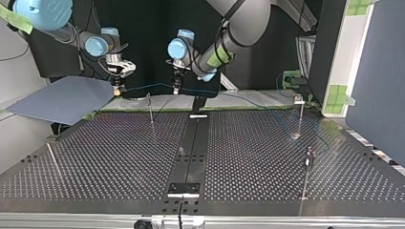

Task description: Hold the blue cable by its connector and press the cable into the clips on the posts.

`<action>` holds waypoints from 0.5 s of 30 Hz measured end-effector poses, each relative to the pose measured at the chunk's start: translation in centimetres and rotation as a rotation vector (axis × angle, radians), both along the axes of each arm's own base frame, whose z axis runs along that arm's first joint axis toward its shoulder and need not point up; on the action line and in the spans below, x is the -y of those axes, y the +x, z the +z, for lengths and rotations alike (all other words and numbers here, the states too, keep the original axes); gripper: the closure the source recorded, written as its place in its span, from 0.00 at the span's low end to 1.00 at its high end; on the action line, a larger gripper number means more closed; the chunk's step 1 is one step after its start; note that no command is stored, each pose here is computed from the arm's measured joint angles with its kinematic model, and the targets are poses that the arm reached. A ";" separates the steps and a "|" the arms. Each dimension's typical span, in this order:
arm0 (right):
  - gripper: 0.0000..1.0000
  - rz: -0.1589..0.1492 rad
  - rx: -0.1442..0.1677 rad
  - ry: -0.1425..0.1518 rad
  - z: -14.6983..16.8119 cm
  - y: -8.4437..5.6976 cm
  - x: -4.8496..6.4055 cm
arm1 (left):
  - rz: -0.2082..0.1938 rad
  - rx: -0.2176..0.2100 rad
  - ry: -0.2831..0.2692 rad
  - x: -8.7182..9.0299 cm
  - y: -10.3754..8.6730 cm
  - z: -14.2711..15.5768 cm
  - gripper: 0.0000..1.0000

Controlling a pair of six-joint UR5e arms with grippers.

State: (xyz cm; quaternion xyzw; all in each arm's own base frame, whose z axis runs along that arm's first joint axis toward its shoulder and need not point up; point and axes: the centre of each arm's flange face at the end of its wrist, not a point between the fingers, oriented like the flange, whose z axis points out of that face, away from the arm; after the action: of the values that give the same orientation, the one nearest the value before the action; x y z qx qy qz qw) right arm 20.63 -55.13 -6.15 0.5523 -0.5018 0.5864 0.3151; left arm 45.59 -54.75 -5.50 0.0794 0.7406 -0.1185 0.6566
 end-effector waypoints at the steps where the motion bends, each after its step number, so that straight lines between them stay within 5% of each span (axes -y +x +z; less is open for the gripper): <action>1: 1.00 0.000 0.000 -0.003 0.1 0.0 0.2 | -0.005 -0.005 0.002 0.1 0.1 -0.4 1.00; 15: 1.00 -0.021 0.031 -0.051 1.5 -1.0 3.5 | -0.020 0.019 -0.040 2.1 3.1 0.5 1.00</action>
State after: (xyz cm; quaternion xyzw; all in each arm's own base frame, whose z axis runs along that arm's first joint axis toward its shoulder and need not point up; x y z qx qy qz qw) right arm 19.61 -58.65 -4.64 0.5297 -0.4972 0.6042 0.3273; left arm 48.67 -56.85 -4.99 0.0750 0.7310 -0.1390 0.6638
